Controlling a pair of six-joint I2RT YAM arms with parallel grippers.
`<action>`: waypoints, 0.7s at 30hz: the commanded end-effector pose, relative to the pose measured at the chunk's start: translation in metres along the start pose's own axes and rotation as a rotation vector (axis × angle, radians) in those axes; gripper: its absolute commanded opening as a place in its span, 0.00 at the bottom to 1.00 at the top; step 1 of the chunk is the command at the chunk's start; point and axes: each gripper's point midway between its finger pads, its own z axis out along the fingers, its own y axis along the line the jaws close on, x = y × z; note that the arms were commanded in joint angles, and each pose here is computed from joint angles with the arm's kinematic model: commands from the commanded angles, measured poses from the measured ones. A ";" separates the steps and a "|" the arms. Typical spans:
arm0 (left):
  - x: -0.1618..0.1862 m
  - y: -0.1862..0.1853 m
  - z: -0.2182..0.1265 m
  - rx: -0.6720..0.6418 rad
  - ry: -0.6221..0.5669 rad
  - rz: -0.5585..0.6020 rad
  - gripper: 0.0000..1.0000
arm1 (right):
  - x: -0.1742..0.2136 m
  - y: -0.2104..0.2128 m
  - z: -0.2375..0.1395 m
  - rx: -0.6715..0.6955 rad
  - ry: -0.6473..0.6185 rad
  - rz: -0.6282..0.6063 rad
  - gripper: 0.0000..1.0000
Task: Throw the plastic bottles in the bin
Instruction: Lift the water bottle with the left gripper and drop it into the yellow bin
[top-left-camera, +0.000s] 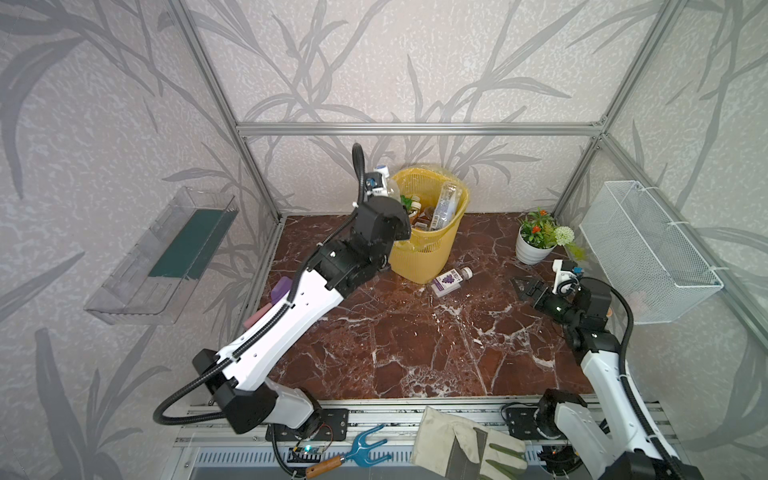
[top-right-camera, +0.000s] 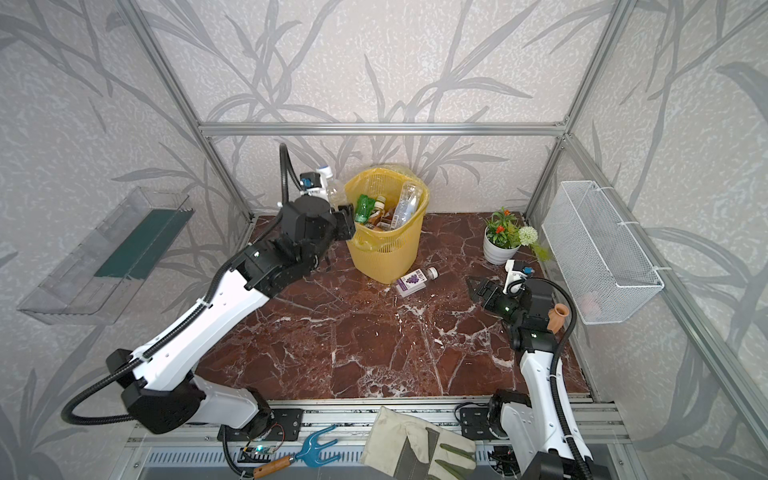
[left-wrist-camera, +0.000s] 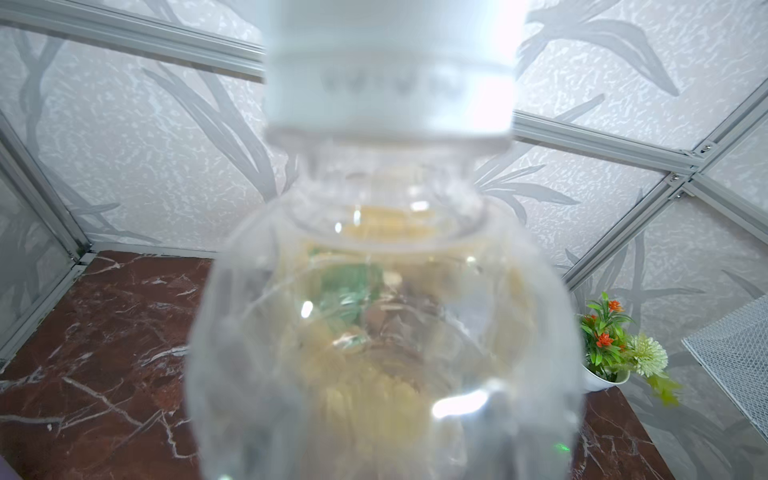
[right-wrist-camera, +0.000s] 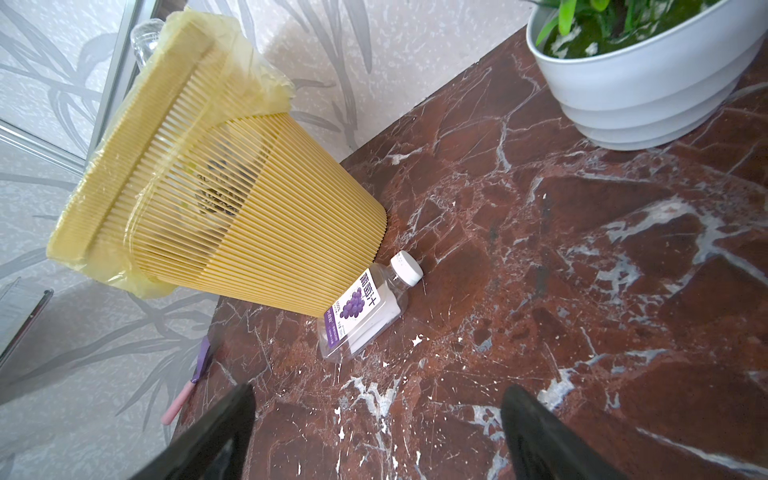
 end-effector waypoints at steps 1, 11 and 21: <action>0.000 -0.015 0.042 0.066 0.119 0.129 0.60 | -0.014 0.013 -0.007 -0.015 -0.039 -0.025 0.93; 0.027 0.000 0.096 -0.061 0.282 0.208 0.99 | -0.021 0.023 -0.015 -0.010 -0.041 -0.059 0.93; -0.024 0.004 0.039 -0.054 0.107 0.149 0.99 | -0.018 0.014 -0.011 0.018 -0.027 -0.013 0.93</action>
